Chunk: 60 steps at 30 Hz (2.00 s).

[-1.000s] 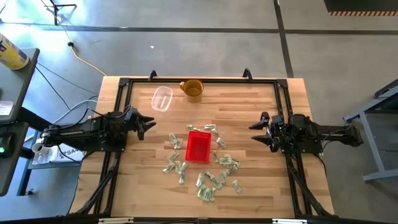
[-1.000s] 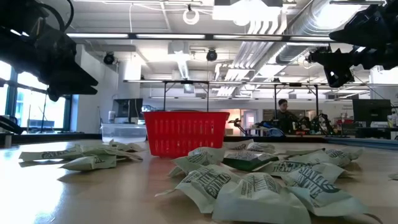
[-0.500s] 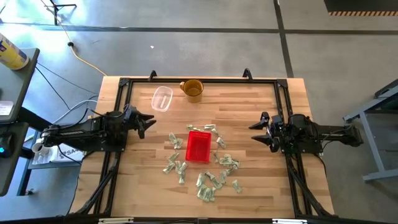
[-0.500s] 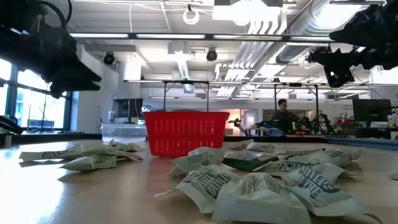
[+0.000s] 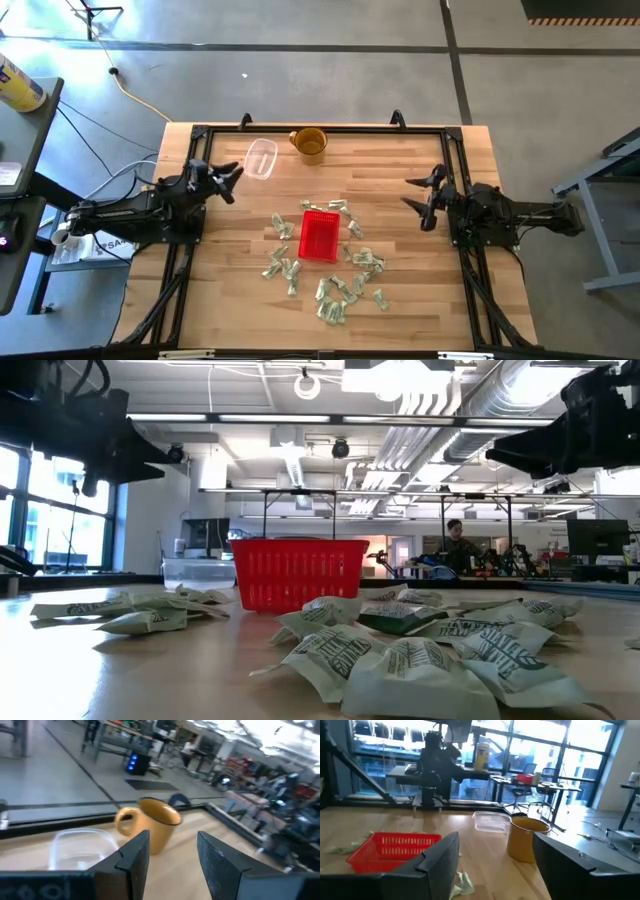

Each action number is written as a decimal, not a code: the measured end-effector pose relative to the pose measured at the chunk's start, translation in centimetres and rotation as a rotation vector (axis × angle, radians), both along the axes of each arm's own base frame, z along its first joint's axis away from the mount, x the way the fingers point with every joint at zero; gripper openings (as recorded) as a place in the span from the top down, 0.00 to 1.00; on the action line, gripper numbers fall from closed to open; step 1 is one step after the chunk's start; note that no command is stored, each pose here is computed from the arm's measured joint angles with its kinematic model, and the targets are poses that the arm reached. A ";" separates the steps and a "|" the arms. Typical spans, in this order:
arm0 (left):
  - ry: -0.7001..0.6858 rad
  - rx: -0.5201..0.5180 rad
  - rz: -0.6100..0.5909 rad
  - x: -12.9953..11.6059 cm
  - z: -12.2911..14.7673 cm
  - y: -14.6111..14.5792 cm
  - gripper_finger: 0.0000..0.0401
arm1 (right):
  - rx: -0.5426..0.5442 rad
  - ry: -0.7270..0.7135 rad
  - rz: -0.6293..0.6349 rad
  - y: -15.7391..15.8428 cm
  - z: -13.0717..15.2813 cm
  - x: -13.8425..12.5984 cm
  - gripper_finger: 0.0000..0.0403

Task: Pick and place Stevia / Truvia into bins
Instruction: Put the white stevia packet into the red basket

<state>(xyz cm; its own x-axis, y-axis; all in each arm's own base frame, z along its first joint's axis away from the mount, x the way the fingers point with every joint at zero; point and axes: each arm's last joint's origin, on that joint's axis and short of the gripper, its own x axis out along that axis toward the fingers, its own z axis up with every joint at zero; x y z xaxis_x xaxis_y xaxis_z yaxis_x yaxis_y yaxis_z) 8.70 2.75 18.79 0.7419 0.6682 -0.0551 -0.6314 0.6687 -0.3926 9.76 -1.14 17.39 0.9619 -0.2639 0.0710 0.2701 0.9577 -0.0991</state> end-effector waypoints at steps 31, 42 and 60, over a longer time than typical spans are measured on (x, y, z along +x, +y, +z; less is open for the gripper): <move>-0.479 -0.412 -0.093 0.2 1.2 -0.2 0.50 | 0.486 -0.649 -0.113 -0.6 4.1 -1.6 0.40; -0.425 -0.346 -0.089 0.2 1.2 -0.2 0.50 | 0.670 -0.753 0.047 -0.4 4.6 -1.8 0.40; -0.730 -0.404 -0.328 -0.1 3.9 -0.7 0.50 | 0.884 -0.760 0.232 -0.2 5.6 -1.5 0.40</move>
